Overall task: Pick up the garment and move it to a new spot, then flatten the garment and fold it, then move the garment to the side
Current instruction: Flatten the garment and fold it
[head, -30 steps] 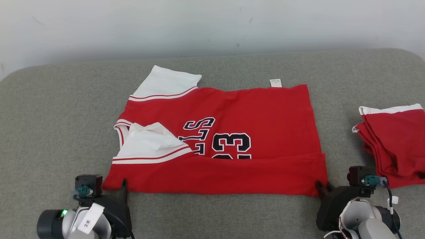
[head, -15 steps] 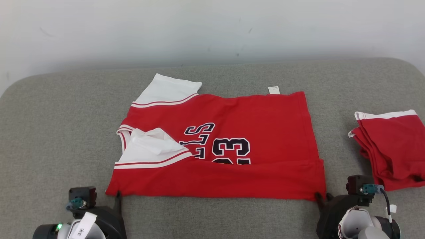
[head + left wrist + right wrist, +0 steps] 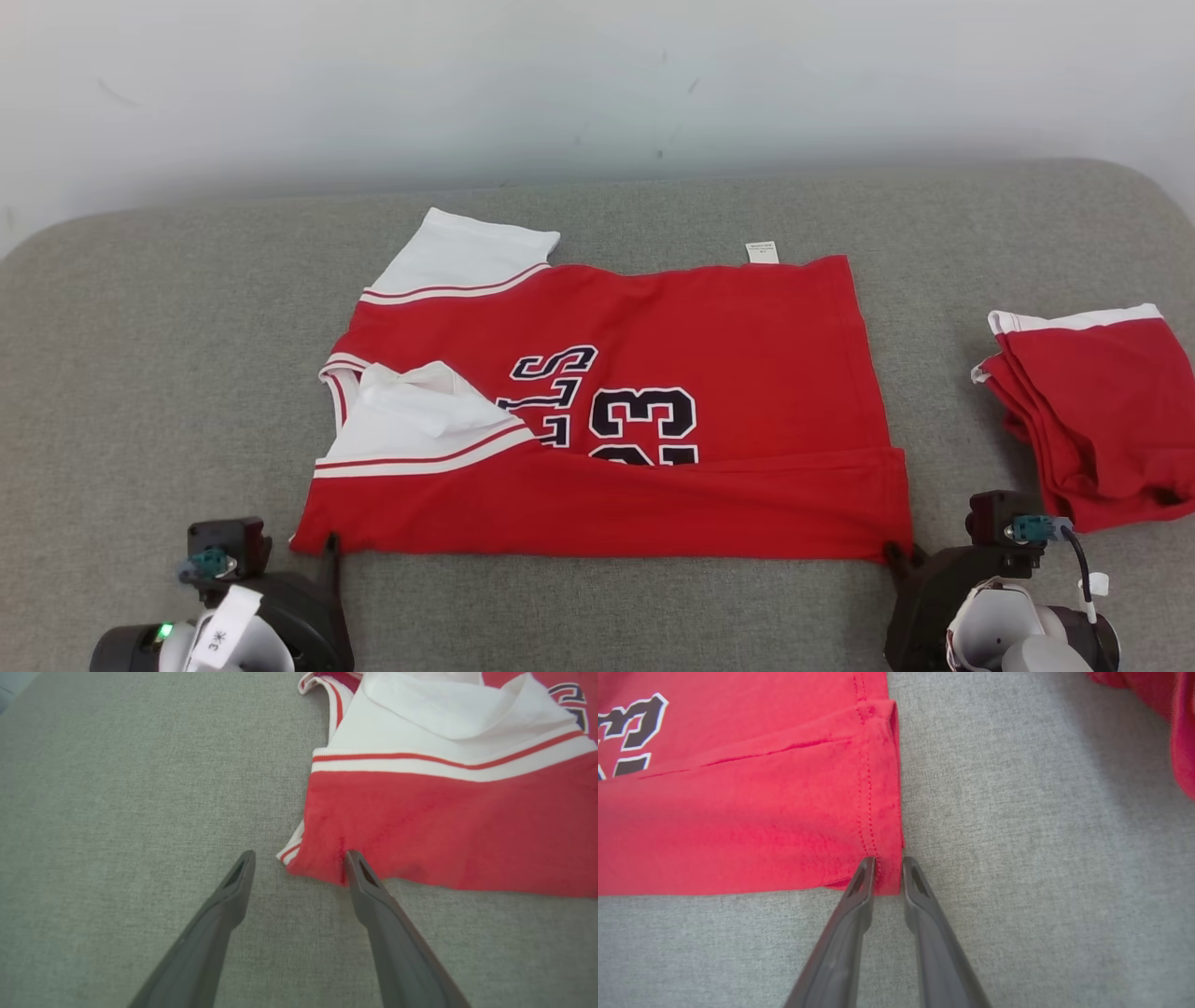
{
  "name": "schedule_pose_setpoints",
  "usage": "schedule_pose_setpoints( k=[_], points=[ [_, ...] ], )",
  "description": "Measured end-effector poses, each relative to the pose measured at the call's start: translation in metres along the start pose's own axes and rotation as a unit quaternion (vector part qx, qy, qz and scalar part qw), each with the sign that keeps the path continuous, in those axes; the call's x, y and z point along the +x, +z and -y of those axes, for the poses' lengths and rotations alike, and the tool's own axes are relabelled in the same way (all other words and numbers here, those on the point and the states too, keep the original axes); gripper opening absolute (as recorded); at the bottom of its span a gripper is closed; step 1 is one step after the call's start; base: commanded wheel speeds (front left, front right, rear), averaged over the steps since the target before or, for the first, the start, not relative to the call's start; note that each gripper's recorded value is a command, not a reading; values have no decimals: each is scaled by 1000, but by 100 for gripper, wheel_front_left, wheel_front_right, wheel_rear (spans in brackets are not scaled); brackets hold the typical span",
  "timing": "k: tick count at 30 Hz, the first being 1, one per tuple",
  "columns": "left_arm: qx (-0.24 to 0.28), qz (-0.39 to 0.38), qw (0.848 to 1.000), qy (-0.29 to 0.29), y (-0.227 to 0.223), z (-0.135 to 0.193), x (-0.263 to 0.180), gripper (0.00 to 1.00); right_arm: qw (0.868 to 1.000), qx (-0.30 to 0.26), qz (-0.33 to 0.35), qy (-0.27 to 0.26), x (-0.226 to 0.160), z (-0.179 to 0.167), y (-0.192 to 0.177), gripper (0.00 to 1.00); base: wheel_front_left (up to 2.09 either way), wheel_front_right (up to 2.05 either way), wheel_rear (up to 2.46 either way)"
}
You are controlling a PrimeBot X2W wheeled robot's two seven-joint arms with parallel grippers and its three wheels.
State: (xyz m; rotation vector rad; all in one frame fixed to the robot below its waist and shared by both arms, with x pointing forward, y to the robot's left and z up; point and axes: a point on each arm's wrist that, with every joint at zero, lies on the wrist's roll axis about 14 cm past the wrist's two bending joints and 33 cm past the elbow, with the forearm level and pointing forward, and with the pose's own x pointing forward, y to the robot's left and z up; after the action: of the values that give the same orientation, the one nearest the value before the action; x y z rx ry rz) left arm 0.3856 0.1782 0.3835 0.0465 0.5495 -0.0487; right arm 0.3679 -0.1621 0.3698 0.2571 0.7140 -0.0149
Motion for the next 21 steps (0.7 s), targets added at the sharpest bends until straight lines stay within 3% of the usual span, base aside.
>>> schedule_pose_setpoints(
  k=[3, 5, 7, 8, 21],
  points=[
    [-2, 3, 1000, -4, 4, 1, 3, 95, 1000, -1, -1, 1, 1, -1, 0, 23, 0, 0, 0],
    [-3, 1, 1000, -7, 4, 2, 5, 57, 1000, -1, -1, 2, 2, -1, 1, 16, 0, 0, 0],
    [-4, 1, 1000, -10, 6, 3, 9, 18, 1000, 0, -3, 2, 3, -1, 2, 0, 0, 0, 0],
    [-4, 1, 1000, -11, 8, 4, 10, 0, 1000, 0, -2, 2, 4, -1, 3, 0, 0, 0, 0],
    [-11, -7, 1000, -19, 3, 7, 10, 0, 1000, -3, -2, 2, 7, 0, 6, 0, 0, 0, 0]
  ],
)
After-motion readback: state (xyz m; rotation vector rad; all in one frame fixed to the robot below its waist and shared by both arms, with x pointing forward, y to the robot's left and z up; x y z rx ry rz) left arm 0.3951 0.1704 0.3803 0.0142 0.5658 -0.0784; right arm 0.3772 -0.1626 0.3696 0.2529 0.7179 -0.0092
